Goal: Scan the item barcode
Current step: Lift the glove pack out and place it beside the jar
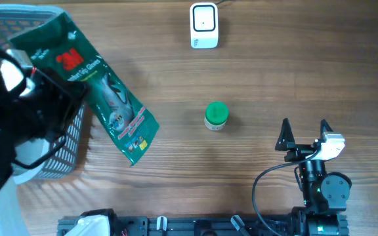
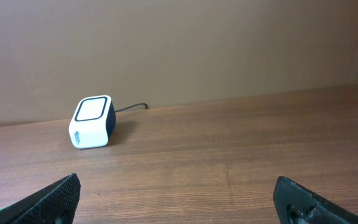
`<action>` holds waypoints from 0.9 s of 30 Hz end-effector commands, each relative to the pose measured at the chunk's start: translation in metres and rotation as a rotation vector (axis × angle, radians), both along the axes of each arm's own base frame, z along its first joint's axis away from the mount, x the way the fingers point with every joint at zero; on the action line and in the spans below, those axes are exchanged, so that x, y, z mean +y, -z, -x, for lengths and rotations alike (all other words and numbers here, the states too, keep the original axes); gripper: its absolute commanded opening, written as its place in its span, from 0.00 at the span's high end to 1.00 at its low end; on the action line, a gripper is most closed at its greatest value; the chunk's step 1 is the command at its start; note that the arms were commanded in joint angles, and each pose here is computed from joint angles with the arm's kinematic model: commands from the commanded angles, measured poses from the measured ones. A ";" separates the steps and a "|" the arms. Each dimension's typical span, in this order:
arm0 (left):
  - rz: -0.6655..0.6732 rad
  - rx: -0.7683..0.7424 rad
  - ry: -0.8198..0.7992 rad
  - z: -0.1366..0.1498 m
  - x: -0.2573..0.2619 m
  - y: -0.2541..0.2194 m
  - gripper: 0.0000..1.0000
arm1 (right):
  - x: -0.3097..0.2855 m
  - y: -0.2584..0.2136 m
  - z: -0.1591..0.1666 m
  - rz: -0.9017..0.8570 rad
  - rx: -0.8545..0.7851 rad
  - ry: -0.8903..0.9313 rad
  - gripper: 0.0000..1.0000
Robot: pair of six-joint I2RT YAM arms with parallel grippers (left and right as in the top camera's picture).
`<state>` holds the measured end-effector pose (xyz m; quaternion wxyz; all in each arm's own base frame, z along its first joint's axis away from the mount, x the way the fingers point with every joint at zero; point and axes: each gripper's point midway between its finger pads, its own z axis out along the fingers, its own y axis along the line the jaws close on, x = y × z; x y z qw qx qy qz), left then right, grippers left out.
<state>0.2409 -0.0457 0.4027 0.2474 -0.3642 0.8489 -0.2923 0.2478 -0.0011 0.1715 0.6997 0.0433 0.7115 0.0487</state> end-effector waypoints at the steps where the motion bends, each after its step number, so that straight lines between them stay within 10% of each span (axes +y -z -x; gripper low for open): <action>1: -0.069 0.087 -0.005 -0.010 -0.008 0.032 0.96 | -0.003 -0.001 0.000 -0.001 -0.006 0.014 0.00; 20: -0.044 0.393 0.148 -0.076 -0.146 0.311 0.96 | -0.003 -0.001 0.000 -0.001 -0.006 0.014 0.00; 21: -0.048 0.366 0.172 -0.079 -0.148 0.308 0.91 | -0.003 -0.001 0.000 -0.001 -0.006 0.014 0.00; 23: -0.054 0.314 0.207 -0.083 -0.150 0.298 0.48 | -0.003 -0.001 0.000 -0.001 -0.006 0.014 0.00; 24: -0.067 0.253 0.229 -0.086 -0.148 0.281 0.00 | -0.003 -0.001 0.000 -0.001 -0.006 0.014 0.00; 27: -0.081 0.063 0.264 -0.096 -0.146 0.221 0.00 | -0.003 -0.001 0.000 -0.001 -0.006 0.014 0.01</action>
